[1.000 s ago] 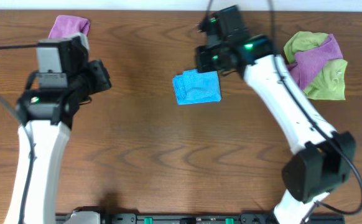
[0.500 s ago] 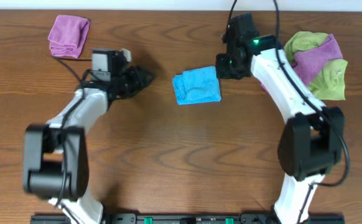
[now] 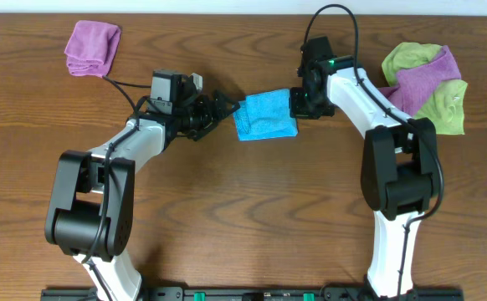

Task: Fold the cloth
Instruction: 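Grasp the folded blue bundle with both grippers from either side, then lift the blue bundle with the left gripper onto the folded pink cloth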

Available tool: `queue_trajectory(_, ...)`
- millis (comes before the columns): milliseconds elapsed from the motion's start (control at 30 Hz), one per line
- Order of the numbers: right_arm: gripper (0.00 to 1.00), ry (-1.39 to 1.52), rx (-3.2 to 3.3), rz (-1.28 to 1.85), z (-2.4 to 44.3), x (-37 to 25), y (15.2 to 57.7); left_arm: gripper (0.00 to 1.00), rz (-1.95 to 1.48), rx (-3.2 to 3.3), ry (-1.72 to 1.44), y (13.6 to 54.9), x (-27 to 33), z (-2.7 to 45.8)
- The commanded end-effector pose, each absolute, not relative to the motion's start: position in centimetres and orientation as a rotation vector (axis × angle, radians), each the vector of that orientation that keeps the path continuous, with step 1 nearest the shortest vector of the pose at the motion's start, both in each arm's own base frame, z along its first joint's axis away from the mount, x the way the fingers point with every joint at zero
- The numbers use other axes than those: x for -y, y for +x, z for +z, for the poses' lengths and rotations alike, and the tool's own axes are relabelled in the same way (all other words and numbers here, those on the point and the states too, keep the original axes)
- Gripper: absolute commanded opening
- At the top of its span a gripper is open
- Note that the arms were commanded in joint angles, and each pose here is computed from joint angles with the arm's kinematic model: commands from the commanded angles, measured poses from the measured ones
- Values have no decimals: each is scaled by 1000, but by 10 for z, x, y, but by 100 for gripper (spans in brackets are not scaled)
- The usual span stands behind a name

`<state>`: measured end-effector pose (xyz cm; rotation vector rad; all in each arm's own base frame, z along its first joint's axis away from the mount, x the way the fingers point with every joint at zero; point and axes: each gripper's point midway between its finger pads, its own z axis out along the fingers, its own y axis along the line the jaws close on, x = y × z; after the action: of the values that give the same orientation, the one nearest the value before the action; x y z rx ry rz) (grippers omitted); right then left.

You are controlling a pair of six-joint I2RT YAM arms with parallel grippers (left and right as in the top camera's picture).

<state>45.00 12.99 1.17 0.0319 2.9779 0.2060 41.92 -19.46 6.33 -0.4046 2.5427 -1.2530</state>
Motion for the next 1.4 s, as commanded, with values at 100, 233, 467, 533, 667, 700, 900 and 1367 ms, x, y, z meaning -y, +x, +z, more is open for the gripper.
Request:
queue_trajectory(100,1,69,-3011,215,-5,-130,447,94,-1196,-2560,-404,419,198,56)
queue_trajectory(233,1,63,-3011,271,-9,-138,448,94,-1207,-2613,-417,412,205,35)
queue_trajectory(467,1,-4,-2985,403,-6,-170,448,94,-1269,-2617,-458,414,210,21)
queue_trajectory(533,1,-41,-2975,430,-4,-182,446,94,-1273,-2617,-477,414,210,19)
queue_trajectory(667,1,-99,-2958,456,-3,-201,444,94,-1283,-2627,-506,413,214,16)
queue_trajectory(700,1,-104,-2957,456,-3,-203,443,94,-1284,-2629,-502,412,215,16)
queue_trajectory(900,1,-77,-2960,457,-3,-198,445,62,-1291,-2633,-523,411,216,16)
queue_trajectory(1367,1,65,-2900,439,45,-146,461,6,-1366,-2360,-511,482,181,86)
